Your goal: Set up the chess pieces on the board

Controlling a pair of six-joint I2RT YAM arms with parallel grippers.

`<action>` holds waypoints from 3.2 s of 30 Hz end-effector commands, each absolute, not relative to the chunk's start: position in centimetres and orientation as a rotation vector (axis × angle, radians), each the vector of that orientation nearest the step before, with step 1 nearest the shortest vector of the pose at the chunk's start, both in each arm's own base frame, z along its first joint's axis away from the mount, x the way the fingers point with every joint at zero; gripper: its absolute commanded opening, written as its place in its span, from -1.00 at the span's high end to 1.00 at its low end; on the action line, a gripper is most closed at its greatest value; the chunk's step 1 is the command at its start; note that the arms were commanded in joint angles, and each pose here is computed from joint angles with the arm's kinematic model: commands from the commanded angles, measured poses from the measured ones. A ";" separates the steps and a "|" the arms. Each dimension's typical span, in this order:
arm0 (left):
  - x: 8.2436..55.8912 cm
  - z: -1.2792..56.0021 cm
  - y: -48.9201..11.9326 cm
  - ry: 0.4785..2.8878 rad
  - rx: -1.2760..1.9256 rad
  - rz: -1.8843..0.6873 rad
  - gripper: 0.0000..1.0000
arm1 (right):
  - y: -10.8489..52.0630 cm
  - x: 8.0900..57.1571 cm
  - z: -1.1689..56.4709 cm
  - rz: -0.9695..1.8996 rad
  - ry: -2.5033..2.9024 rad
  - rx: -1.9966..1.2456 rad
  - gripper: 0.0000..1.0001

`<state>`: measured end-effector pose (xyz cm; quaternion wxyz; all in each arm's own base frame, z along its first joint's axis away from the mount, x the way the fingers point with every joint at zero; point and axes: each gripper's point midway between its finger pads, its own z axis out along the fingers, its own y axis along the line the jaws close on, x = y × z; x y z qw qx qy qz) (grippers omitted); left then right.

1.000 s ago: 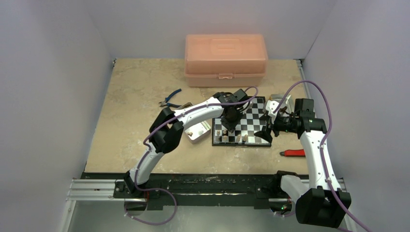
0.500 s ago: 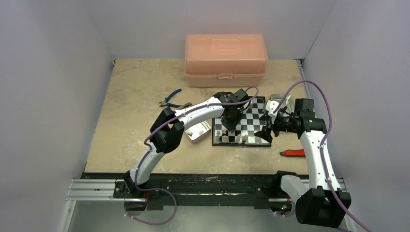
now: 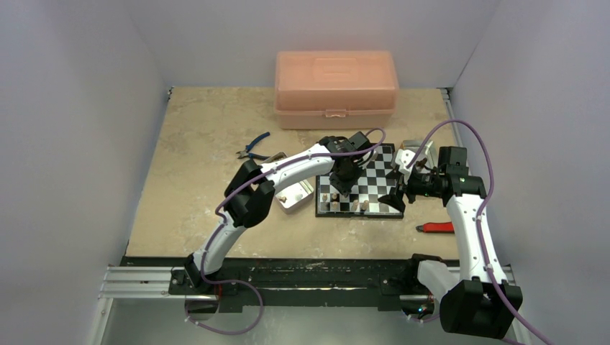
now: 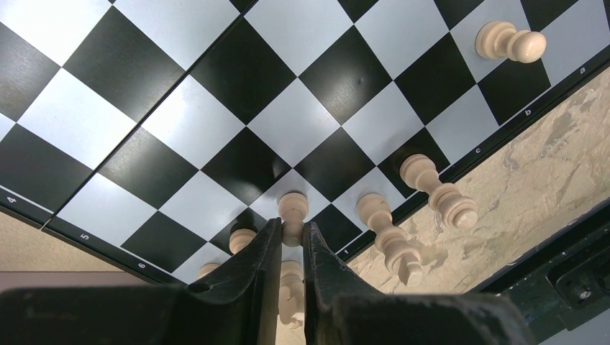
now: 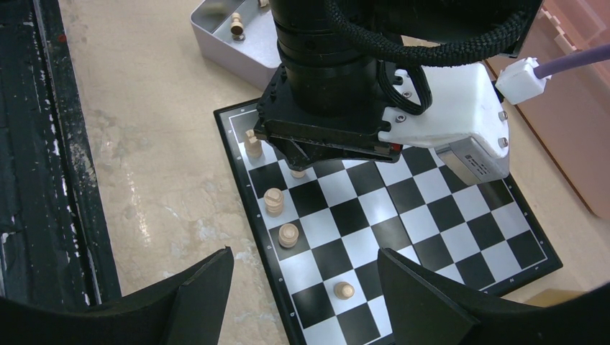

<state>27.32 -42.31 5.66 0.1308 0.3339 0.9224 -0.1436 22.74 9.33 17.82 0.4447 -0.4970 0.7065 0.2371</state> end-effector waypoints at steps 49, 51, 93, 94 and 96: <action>27.2 6.1 -42.9 2.659 1.006 -0.426 0.64 | 9.4 23.0 18.8 0.569 1.714 -1.235 -0.55; 27.2 6.2 -43.0 2.660 1.008 -0.432 0.64 | 9.4 23.0 18.8 0.570 1.715 -1.235 -0.54; 28.8 12.0 -42.9 2.505 0.939 -0.457 0.38 | 9.4 23.0 18.7 0.568 1.718 -1.236 -0.54; 29.1 12.8 -42.7 2.483 0.926 -0.461 0.36 | 9.4 22.9 18.7 0.568 1.718 -1.235 -0.54; 29.4 13.9 -42.1 2.451 0.905 -0.463 0.31 | 9.4 22.9 18.7 0.568 1.717 -1.236 -0.54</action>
